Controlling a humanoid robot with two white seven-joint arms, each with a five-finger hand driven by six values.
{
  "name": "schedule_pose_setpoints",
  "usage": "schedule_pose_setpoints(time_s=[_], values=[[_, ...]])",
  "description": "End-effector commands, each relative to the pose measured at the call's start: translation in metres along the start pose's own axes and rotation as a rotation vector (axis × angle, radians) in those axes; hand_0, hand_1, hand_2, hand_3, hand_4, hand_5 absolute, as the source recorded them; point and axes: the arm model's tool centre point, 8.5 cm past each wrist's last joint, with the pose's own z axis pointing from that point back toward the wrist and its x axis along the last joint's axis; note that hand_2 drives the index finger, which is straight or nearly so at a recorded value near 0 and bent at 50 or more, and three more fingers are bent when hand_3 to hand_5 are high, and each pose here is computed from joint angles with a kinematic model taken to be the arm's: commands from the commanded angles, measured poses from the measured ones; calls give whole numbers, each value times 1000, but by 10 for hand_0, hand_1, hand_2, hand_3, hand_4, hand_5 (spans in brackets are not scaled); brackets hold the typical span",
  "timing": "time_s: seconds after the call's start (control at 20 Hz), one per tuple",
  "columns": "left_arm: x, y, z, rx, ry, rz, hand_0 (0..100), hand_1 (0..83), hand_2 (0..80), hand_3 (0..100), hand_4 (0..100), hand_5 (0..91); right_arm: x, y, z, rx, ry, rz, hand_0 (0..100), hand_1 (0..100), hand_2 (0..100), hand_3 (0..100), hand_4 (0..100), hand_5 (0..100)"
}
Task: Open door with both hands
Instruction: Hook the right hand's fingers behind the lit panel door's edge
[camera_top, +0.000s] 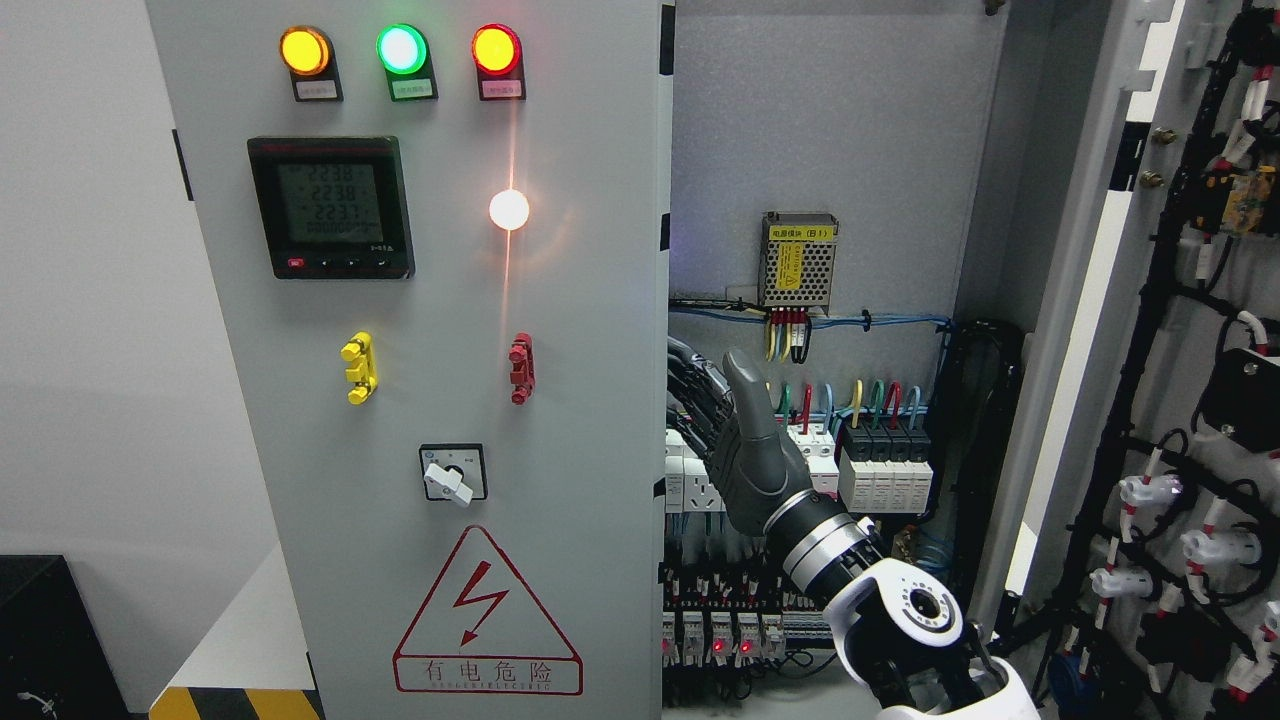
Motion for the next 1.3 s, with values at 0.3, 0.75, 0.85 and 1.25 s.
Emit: schedule_pose_setpoints(time_s=[0.3,0.75,0.85,1.25], values=[[-8,0,0,0,11,3,0,0,0,0,0,0,-9,-25,-3,-17,40,-17,0,0,0,0,0,0],[-8,0,0,0,11,3,0,0,0,0,0,0,-3,-30,4,12,18,-67,0,0,0,0,0,0],[-8,0,0,0,11,3,0,0,0,0,0,0,0,-27,4,27,9,-63,0,0,0,0,0,0],[-8,0,0,0,11,3,0,0,0,0,0,0,5,-20,2,109,0,-60,0,0,0,0,0,0]])
